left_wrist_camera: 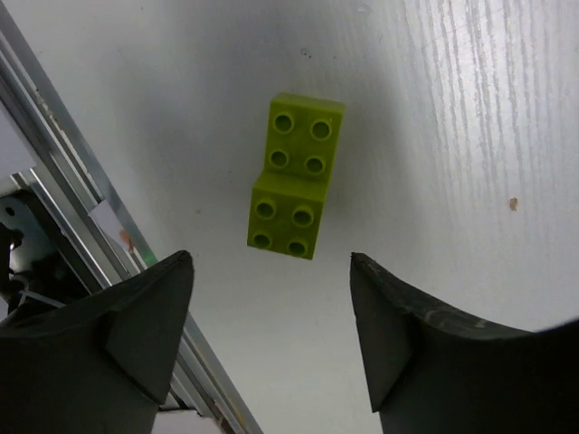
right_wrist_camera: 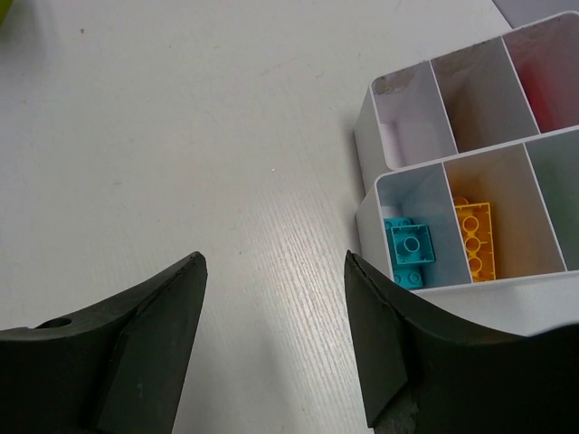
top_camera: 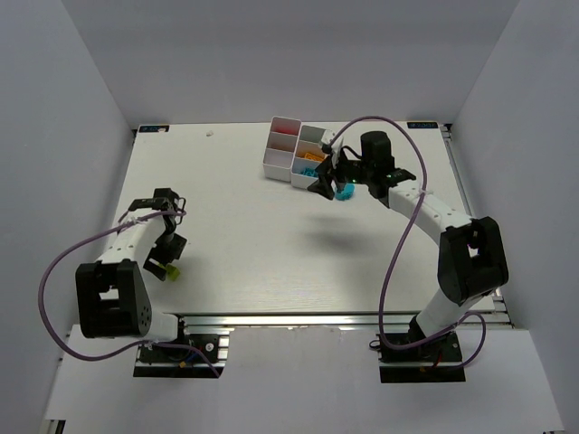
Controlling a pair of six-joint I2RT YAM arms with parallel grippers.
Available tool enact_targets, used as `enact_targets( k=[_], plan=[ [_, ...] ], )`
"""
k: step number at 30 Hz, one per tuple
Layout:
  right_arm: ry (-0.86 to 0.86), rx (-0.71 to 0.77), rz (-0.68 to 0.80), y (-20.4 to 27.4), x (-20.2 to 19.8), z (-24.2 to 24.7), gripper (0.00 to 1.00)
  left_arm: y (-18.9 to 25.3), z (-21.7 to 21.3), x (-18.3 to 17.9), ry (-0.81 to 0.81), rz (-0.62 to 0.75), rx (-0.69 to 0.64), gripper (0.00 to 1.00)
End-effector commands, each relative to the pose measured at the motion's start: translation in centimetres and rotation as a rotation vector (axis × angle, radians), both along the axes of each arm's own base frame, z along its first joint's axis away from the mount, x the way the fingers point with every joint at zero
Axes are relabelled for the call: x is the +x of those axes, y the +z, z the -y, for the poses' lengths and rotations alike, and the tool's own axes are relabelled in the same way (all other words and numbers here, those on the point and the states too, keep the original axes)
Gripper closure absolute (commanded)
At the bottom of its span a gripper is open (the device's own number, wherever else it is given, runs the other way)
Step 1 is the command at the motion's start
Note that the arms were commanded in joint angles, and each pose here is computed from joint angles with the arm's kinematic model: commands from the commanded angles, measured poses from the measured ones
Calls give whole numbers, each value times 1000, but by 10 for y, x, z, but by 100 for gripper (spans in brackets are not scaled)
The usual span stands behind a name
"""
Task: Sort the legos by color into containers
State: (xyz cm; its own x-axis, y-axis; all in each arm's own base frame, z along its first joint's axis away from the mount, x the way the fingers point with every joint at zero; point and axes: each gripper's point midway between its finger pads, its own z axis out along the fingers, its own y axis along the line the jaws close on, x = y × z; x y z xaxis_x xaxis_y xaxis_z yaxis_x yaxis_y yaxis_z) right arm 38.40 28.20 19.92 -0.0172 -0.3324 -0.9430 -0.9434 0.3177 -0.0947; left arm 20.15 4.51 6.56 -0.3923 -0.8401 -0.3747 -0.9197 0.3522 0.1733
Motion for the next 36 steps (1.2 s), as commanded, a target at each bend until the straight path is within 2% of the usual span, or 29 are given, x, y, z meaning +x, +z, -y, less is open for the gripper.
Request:
enact_targets(
  k=[1,3,9,15,16,19,22,23,25,26,29,30,32,36],
  plan=[
    [2,39,12,15,2,2,32,-9,-3,5,-25,15,-5,22],
    [1,36,7,14,3,3,32,-13,-4,8,-24,27,-2,27],
    [-7,36,-20,9,2,10,32,-26,-6,10,-23,47,-14,32],
    [-9,32,-23,10,0,12,33,-33,-7,12,-25,73,-13,44],
    [-12,30,-27,10,0,13,33,-34,-7,12,-26,77,-20,47],
    [-18,25,-22,11,0,15,33,-35,-5,14,-27,87,-31,65],
    [-19,23,-18,13,0,17,33,-25,-3,21,-38,129,-45,77],
    [-20,20,-19,13,0,18,33,-19,0,28,-52,156,-62,85],
    [-5,27,-15,16,-2,16,33,-6,7,40,-77,227,-96,93],
    [0,22,-47,13,-7,17,34,2,20,50,-116,272,-163,99],
    [14,58,-119,14,-14,13,35,27,46,76,-201,432,-287,100],
    [24,91,-193,15,-21,8,36,37,68,84,-250,488,-393,100],
    [24,117,-286,16,-25,1,37,63,90,103,-335,631,-468,100],
    [43,174,-568,19,-48,-20,39,119,149,131,-566,963,-668,100]
  ],
)
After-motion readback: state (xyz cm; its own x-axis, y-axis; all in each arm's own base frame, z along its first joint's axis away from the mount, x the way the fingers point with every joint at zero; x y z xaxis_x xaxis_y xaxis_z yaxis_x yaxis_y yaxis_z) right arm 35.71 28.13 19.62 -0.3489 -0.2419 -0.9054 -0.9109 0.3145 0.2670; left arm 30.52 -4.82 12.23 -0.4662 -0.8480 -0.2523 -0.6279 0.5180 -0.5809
